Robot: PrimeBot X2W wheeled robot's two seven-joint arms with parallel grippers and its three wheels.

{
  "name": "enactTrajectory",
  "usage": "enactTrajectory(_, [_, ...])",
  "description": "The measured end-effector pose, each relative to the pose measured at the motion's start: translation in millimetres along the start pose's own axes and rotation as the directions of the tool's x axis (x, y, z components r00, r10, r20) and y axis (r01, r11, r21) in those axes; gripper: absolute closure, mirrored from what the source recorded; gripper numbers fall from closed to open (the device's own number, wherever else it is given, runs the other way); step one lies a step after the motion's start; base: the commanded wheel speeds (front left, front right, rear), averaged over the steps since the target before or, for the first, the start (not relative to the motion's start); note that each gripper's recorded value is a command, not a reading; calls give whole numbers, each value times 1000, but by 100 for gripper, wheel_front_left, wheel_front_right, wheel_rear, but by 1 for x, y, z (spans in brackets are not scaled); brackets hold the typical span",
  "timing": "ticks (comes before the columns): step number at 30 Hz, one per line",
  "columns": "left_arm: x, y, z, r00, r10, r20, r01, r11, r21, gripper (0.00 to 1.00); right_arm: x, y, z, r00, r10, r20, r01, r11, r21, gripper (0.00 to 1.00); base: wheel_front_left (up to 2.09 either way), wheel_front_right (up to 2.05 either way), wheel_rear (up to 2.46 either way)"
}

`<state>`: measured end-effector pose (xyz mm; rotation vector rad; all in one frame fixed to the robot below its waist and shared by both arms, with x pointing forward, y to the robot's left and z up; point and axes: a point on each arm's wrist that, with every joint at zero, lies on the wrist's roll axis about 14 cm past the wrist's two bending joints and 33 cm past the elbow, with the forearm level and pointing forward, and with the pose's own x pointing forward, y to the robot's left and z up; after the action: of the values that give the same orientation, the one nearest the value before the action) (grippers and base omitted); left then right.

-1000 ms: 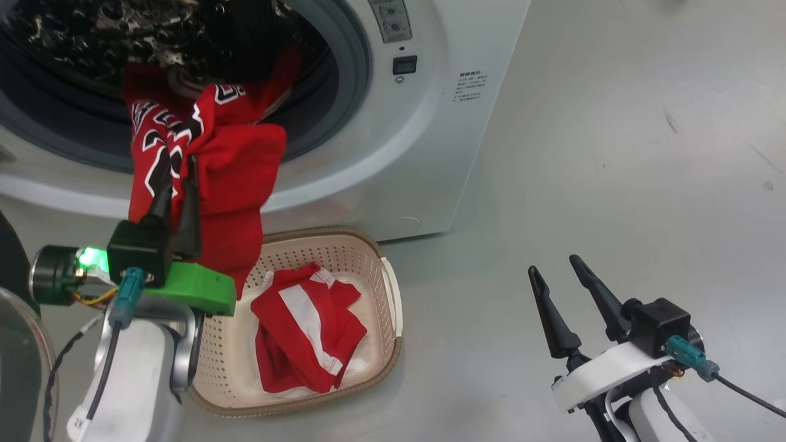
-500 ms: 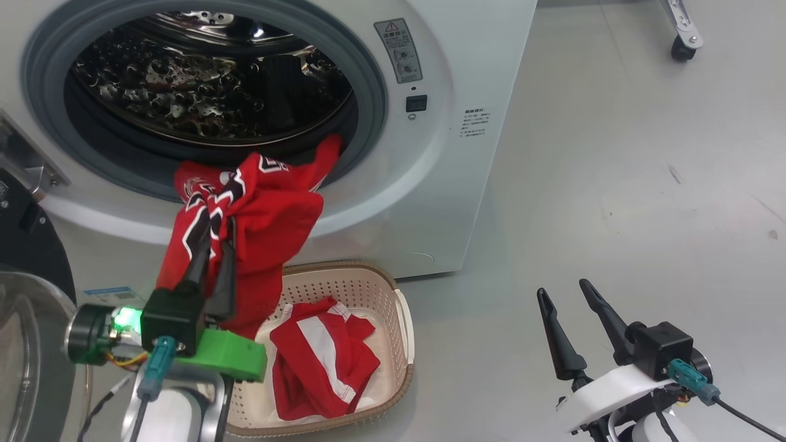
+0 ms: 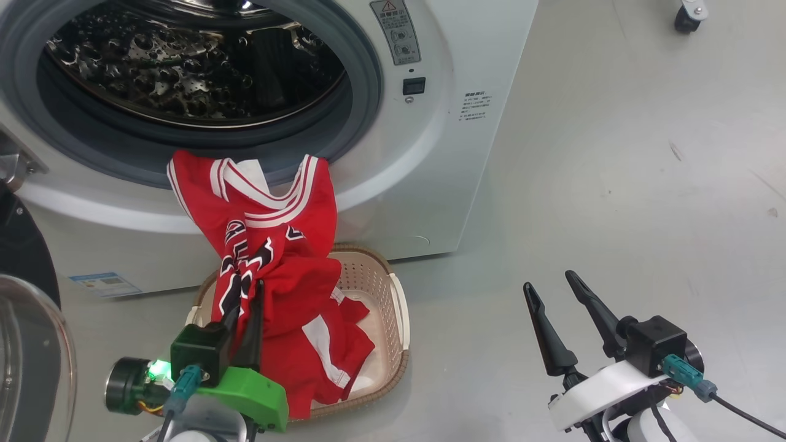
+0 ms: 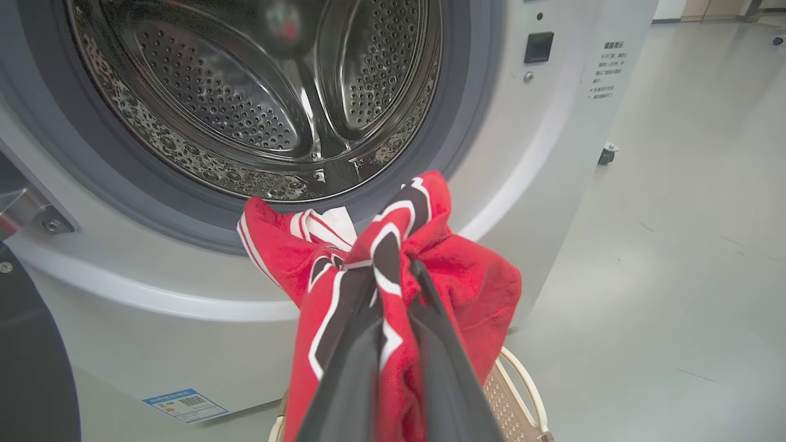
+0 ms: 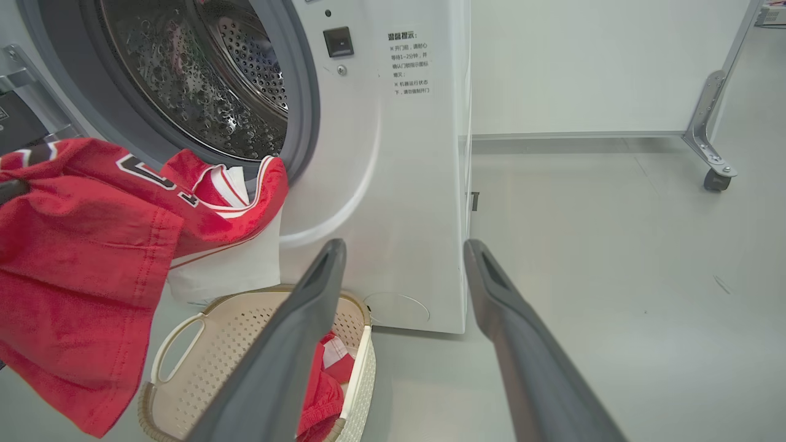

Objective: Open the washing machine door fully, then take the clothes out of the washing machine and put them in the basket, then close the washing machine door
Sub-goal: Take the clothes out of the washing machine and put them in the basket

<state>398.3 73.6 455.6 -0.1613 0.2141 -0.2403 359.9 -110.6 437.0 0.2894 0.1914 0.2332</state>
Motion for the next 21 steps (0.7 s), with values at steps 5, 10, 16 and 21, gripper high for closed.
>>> enactTrajectory(5, [4, -2, -21, 998, -9, -63, 8, 1000, -17, 100, 1, -4, -1, 1000, -13, -7, 13, 1000, 4, 0, 0, 0, 0])
enactTrajectory(10, [12, -5, -39, 993, -22, -118, 19, 1000, -23, 100, 1, -11, -3, 999, -35, -15, 35, 999, 8, 0, 0, 0, 0])
enactTrajectory(16, [31, 0, -60, 984, -13, -177, 6, 999, -38, 100, 7, -19, -2, 998, -55, -14, 55, 998, 8, 0, 0, 0, 0])
enactTrajectory(21, [50, 11, -71, 982, 17, -186, -30, 997, -68, 100, 14, -24, -3, 998, -61, -16, 61, 998, 9, 0, 0, 0, 0])
